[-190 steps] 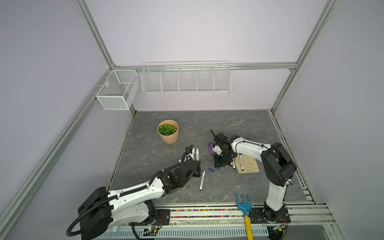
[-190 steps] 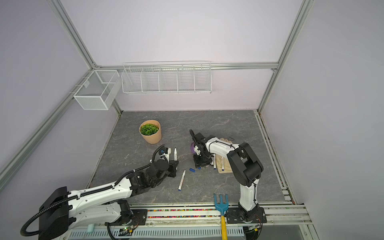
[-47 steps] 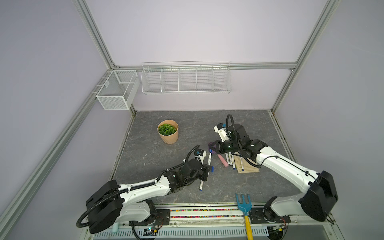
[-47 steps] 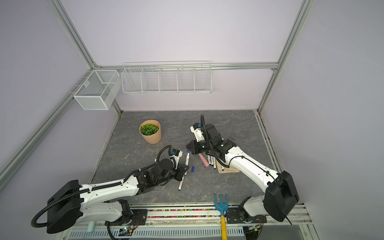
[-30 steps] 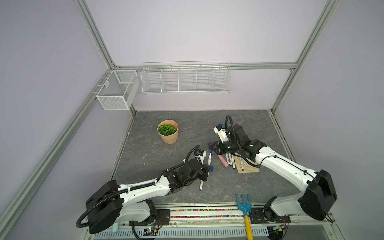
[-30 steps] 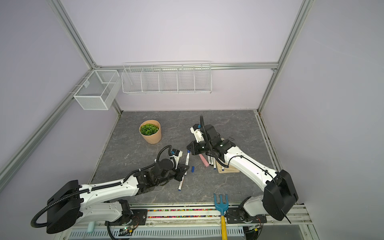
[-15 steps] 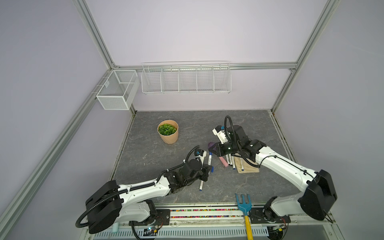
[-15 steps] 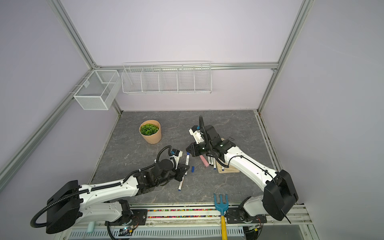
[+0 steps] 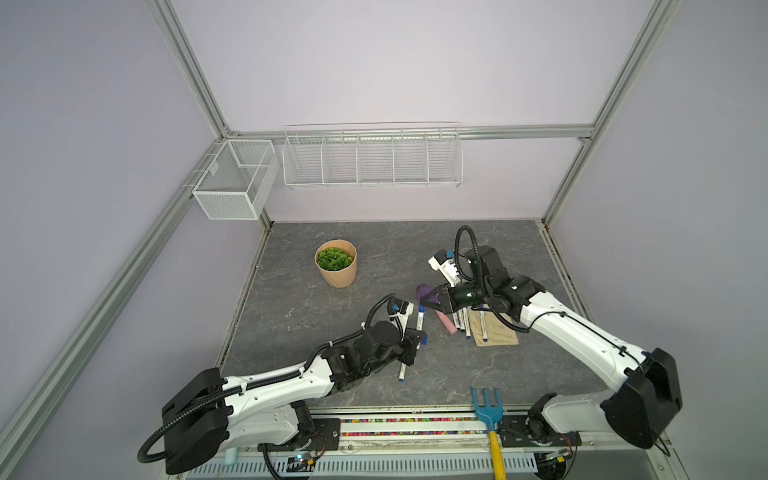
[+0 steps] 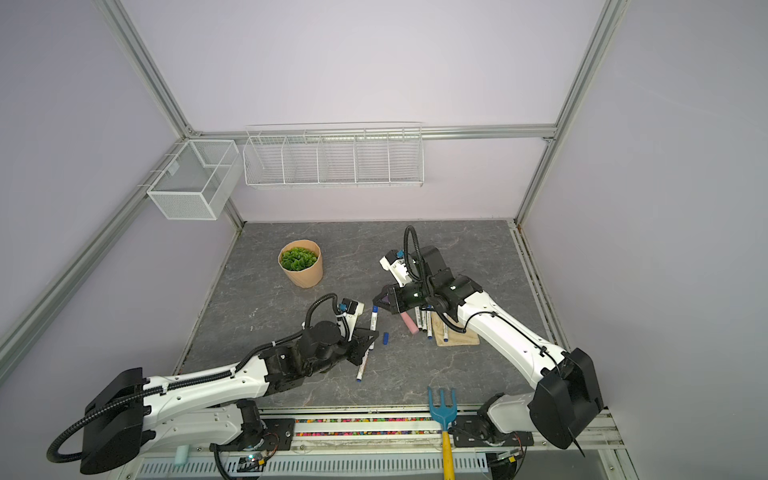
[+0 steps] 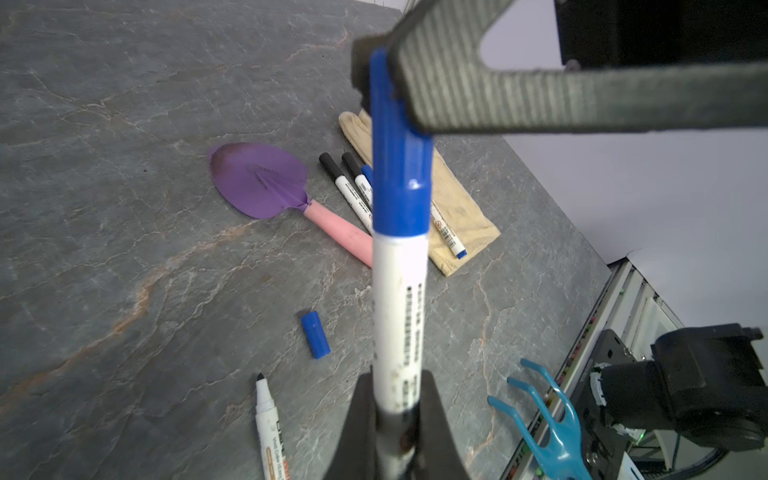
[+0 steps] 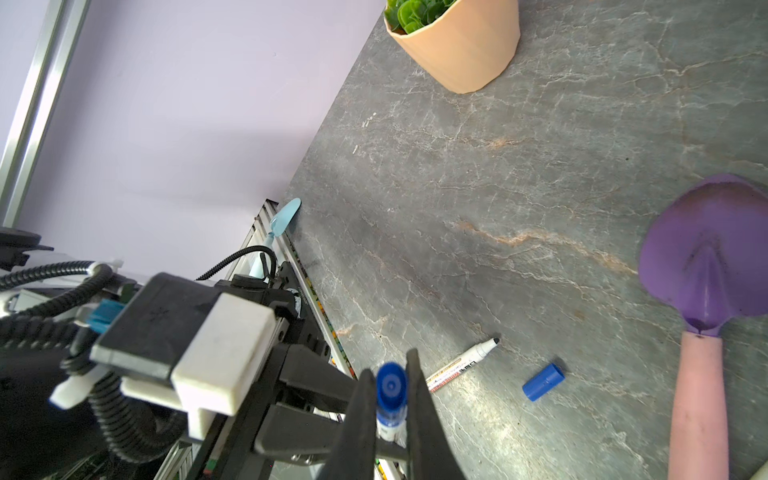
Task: Insert the pens into the pen caps
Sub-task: 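Press the blue cap down onto the marker tip held by the left gripper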
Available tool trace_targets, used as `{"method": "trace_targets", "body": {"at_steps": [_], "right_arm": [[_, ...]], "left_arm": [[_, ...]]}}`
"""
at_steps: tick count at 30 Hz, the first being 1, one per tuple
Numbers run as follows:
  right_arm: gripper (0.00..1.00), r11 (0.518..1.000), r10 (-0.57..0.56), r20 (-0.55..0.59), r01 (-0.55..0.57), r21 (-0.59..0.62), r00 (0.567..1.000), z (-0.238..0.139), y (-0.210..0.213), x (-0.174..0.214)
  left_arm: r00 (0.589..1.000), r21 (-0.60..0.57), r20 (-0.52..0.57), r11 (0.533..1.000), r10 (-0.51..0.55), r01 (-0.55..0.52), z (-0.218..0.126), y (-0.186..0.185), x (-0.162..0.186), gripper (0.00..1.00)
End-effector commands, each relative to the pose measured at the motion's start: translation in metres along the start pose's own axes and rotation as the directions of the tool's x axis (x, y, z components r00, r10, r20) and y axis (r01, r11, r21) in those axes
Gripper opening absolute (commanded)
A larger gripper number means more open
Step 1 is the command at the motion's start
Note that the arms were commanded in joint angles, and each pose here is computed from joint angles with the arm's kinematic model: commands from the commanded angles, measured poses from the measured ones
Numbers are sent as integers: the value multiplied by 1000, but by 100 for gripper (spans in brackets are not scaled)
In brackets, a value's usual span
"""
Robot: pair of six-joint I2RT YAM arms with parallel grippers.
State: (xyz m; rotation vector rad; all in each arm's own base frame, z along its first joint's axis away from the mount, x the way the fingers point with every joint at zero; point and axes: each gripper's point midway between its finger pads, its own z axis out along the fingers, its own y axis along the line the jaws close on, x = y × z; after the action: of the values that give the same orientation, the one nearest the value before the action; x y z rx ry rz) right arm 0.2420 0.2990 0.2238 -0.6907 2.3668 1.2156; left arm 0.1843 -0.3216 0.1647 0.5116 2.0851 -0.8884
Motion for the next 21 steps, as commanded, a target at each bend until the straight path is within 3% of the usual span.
{"method": "trace_targets", "body": {"at_steps": [1, 6, 10, 14, 21], "right_arm": [[8, 977, 133, -324, -180, -118, 937, 4, 21, 83], [7, 973, 167, -389, -215, -82, 906, 7, 16, 103], [7, 978, 197, -440, -208, 22, 876, 14, -2, 123], [7, 976, 209, -464, -158, 147, 861, 17, -24, 132], [7, 970, 210, -505, -114, 215, 837, 27, -40, 141]], "left_arm": [[953, 8, 299, 999, -42, 42, -19, -11, -86, 0], [952, 7, 304, 1000, -29, 28, -19, -13, -88, 0], [945, 4, 326, 1000, -5, 4, -22, -16, -101, 0], [922, 38, 387, 999, -9, -6, -31, -22, -132, 0], [901, 113, 432, 990, 31, -88, -36, -54, -177, 0]]}}
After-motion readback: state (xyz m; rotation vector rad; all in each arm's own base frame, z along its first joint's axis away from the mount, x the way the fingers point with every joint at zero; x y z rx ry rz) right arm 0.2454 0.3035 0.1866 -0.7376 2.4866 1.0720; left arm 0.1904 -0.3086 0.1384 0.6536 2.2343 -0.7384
